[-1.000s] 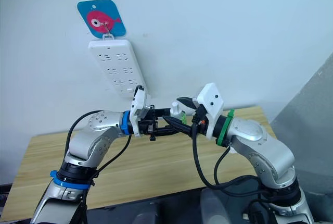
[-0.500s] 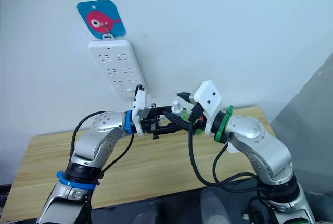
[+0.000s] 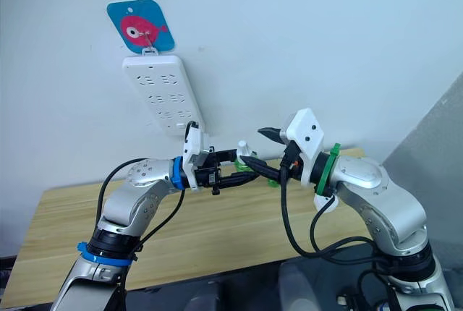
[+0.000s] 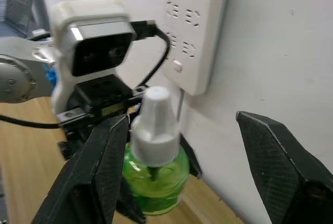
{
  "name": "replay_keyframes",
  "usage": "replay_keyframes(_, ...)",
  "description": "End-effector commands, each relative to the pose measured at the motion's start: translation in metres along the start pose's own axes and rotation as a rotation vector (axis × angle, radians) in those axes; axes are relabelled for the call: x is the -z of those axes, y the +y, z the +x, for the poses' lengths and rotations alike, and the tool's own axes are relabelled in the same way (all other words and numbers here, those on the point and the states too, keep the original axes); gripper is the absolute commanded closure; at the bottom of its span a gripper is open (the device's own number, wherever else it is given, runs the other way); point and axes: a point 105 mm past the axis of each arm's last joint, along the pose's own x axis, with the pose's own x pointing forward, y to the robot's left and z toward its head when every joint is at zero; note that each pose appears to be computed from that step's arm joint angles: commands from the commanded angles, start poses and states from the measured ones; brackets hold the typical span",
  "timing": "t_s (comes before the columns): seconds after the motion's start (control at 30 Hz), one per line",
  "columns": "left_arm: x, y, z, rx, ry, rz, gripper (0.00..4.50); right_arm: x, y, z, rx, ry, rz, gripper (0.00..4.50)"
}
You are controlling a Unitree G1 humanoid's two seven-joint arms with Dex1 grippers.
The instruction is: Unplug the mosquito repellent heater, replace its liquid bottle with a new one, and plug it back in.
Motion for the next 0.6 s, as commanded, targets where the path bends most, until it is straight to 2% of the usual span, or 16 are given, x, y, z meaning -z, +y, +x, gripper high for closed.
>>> replay_keyframes(0.03,-0.014,0.001,-0.002,-0.002,-0.033,0.056,2.26,-0.019,0.010,-0.004,-0.055,-0.062,-0.032,1.08)
replay_keyframes(0.3,-0.019,-0.002,-0.001,0.021,-0.038,0.078,2.26,0.001,0.000,0.018,0.017,-0.021,-0.090,1.08)
replay_keyframes(0.6,-0.020,-0.003,-0.003,0.030,-0.033,0.088,2.26,-0.002,-0.004,0.028,0.031,-0.079,-0.083,1.08)
